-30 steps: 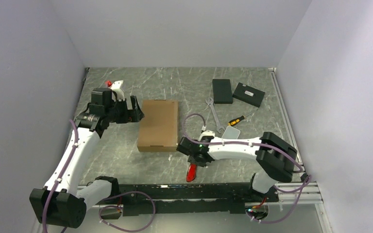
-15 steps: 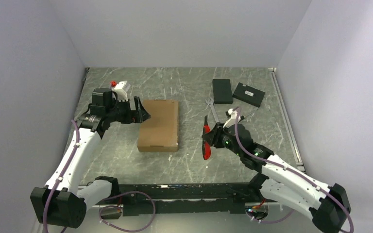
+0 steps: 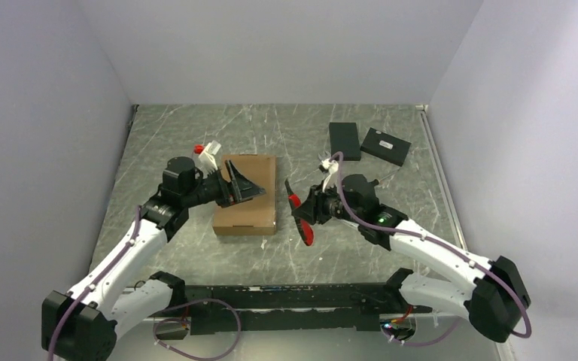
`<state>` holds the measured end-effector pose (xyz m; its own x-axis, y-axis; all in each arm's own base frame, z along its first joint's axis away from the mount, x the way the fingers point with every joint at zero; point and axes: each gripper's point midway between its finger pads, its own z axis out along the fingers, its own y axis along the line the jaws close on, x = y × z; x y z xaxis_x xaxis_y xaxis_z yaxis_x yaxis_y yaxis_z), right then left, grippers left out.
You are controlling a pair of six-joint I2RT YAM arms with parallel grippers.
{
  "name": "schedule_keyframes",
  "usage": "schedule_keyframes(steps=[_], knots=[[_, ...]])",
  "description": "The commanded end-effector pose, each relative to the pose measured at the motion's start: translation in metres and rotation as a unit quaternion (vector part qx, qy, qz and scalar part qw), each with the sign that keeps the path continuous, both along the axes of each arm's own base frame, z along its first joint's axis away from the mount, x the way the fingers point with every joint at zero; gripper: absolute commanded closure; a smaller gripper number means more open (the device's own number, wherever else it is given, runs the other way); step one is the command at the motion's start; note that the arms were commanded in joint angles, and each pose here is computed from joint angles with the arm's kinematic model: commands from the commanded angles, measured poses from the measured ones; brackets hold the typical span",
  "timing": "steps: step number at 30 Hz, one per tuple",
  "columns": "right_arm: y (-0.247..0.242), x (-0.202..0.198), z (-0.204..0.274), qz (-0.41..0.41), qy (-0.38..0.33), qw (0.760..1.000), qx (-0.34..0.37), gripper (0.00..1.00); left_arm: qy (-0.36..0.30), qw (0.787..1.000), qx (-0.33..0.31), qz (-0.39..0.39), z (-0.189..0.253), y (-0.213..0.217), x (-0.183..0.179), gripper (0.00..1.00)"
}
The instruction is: Unpack the express box
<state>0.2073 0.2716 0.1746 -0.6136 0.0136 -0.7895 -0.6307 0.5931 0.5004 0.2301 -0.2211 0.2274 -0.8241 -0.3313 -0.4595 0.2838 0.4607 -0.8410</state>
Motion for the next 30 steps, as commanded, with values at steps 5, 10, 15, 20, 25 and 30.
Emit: schedule_keyframes(steps=[5,10,15,20,25,30], knots=[[0.052,-0.003,0.033,0.002,-0.089,0.996,-0.032,1.0,0.018,0.998,-0.008,0.058,0.011,-0.034,0.013,0.31],[0.055,0.002,0.029,-0.035,-0.092,0.994,-0.052,1.0,0.009,0.997,0.02,0.079,0.003,-0.047,0.006,0.35],[0.044,0.009,0.028,-0.069,-0.093,0.991,-0.064,1.0,0.008,0.993,0.037,0.11,0.001,-0.04,-0.003,0.24],[0.05,0.005,0.037,-0.053,-0.098,0.992,-0.054,1.0,0.022,0.994,0.037,0.1,-0.005,-0.048,-0.003,0.3],[0.054,0.002,0.05,-0.048,-0.108,0.993,-0.029,1.0,0.029,0.995,0.03,0.086,-0.009,-0.06,0.001,0.46],[0.054,0.0,0.054,-0.05,-0.108,0.993,-0.023,1.0,0.024,0.997,0.031,0.072,-0.007,-0.068,0.002,0.5]])
